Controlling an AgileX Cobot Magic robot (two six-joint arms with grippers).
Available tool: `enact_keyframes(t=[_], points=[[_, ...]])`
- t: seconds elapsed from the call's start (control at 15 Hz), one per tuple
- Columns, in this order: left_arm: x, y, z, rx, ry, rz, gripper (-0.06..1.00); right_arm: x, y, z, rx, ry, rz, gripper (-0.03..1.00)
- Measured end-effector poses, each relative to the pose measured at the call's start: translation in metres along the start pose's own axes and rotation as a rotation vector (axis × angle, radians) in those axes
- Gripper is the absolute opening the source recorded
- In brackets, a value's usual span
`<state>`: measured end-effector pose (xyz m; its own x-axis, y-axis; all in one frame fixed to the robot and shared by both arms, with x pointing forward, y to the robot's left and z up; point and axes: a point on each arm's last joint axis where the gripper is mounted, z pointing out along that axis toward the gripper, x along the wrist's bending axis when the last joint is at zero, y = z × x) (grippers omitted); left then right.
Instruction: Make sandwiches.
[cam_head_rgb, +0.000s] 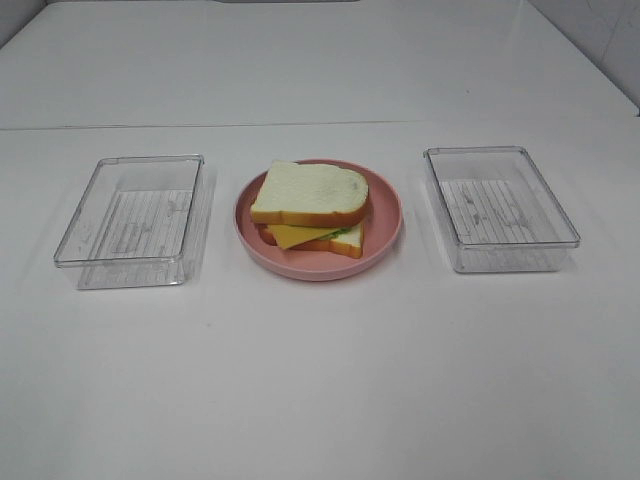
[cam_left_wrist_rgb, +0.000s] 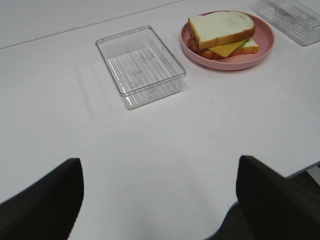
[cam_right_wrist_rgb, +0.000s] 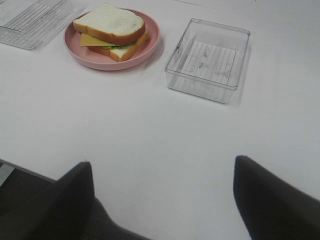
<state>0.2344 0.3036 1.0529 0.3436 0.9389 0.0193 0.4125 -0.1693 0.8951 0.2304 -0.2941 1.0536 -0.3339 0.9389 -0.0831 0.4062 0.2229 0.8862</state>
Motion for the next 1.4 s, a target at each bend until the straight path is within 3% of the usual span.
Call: enact_keyframes(t=[0.4, 0.6, 0.73, 1.0, 1.4], points=[[0.0, 0.0, 0.0, 0.0, 0.013, -0.006, 0.79, 0.0, 0.0001, 0.0, -0.001, 0.0, 0.0, 0.74], [-0.0008, -0.0001, -0.0002, 0.003, 0.144, -0.071, 0.79, 0.0001, 0.0002, 0.0001, 0.001, -0.017, 0.009, 0.74], [-0.0013, -0.0001, -0.0003, 0.005, 0.227, -0.112, 0.79, 0.0006, 0.0005, 0.0007, 0.007, -0.087, 0.046, 0.74], [-0.0017, -0.0001, -0.0003, 0.006, 0.281, -0.139, 0.79, 0.0011, 0.0011, 0.0017, 0.017, -0.189, 0.098, 0.74], [-0.0018, -0.0001, -0.0003, 0.007, 0.303, -0.15, 0.79, 0.0011, 0.0011, 0.0017, 0.017, -0.191, 0.099, 0.74]])
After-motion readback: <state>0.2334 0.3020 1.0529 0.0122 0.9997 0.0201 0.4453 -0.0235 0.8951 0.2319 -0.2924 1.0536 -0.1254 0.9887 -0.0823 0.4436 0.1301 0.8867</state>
